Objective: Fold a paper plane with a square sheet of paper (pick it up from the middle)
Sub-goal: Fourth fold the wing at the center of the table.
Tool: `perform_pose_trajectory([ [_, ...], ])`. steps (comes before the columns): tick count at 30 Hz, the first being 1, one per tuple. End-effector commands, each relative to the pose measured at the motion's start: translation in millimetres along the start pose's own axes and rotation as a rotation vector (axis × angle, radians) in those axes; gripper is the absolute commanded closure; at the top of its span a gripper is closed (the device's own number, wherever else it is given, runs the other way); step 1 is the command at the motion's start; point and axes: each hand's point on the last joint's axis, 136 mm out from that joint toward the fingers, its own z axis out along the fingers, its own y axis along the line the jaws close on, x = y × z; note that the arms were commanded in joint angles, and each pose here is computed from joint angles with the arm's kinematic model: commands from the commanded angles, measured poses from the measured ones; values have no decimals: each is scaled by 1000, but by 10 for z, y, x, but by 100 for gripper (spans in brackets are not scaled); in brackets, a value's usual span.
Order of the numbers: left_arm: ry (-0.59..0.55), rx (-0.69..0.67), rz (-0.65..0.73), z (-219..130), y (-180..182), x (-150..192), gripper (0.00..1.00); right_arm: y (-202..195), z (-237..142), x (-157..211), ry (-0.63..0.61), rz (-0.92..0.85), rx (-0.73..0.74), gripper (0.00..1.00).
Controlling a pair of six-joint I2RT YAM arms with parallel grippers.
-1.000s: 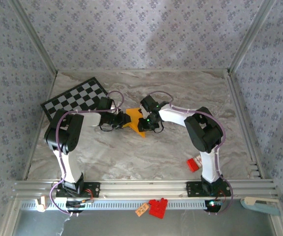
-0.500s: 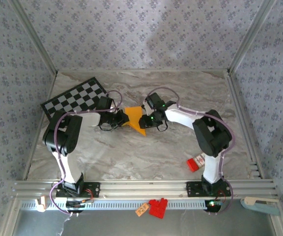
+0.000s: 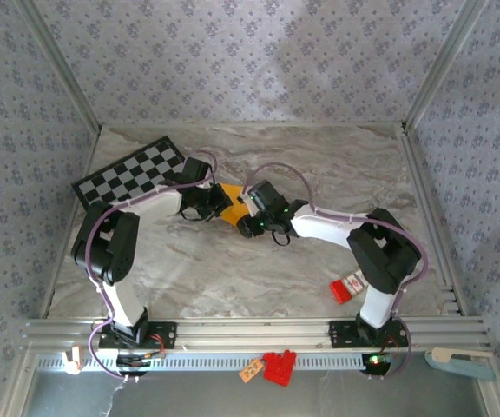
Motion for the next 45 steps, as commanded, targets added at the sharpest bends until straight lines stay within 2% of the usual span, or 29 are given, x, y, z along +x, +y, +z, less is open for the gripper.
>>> perform_pose_trajectory([
  [1, 12, -60, -81, -90, 39, 57, 90, -22, 125, -15, -32, -48, 21, 51],
  [9, 31, -73, -109, -58, 42, 84, 90, 4, 293, 67, 2, -74, 13, 63],
  [24, 46, -96, -129, -25, 101, 108, 89, -2, 410, 170, 31, -116, 46, 59],
  [29, 46, -96, -133, -34, 107, 108, 87, -5, 424, 203, 41, -127, 50, 66],
  [38, 34, -104, -159, -77, 203, 45, 77, 18, 397, 205, 42, -138, 33, 75],
  [45, -13, -85, -181, -267, 244, -88, 66, 61, 398, 225, 52, -125, -14, 81],
])
